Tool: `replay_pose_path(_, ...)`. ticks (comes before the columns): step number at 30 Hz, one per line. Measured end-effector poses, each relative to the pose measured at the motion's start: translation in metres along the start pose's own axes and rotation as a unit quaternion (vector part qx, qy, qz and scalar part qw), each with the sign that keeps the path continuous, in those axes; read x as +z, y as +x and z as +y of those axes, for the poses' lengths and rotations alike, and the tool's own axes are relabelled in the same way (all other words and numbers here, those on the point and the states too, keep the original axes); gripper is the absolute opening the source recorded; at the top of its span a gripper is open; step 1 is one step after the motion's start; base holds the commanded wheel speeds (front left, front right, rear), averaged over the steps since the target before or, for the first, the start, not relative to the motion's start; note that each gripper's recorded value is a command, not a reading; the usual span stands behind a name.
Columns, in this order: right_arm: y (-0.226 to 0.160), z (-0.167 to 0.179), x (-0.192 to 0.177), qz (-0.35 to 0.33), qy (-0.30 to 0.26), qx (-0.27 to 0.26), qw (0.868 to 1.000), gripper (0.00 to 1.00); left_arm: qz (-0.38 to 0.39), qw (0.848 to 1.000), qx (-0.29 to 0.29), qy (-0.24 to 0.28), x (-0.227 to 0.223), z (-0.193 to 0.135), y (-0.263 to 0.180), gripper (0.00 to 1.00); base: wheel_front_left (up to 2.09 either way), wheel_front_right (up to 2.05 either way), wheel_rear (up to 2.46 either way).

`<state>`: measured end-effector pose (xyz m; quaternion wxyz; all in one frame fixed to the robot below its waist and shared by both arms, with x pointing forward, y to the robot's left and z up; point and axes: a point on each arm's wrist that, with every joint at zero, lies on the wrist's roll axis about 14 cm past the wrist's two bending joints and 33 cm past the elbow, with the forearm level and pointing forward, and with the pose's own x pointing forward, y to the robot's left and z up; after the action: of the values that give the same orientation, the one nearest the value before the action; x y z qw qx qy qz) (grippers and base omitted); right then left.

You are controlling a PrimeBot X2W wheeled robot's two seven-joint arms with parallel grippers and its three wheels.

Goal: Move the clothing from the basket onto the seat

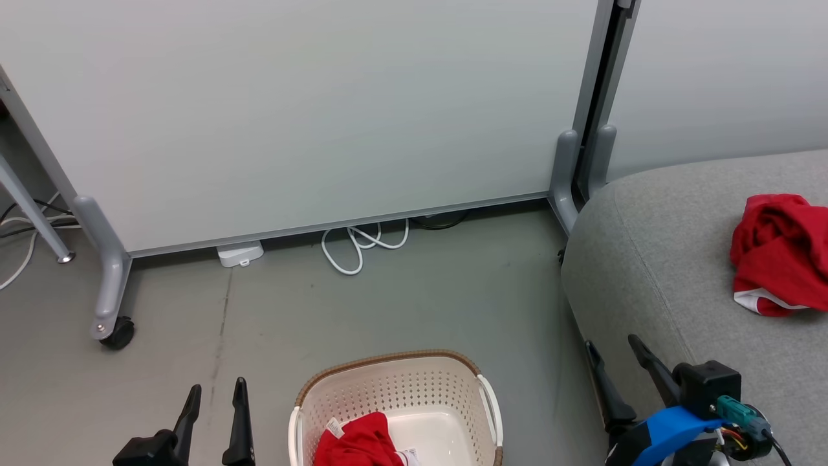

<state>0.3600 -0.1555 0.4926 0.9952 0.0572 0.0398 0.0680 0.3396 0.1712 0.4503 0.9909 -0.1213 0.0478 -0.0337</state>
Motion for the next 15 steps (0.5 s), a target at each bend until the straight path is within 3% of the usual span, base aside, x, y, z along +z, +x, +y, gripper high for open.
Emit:
replay_pose_path(8,0.001,-0.001,-0.008,0.012,0.005,-0.002,1.000,1.00,0.034,0.999,-0.017,0.001,-0.019,-0.010,0.008,1.00,0.00,0.00,0.00)
replay_pose_path(15,0.022,-0.001,-0.011,0.019,0.003,0.004,1.000,1.00,0.076,0.996,-0.050,0.009,-0.042,-0.026,0.043,1.00,0.00,0.00,0.00)
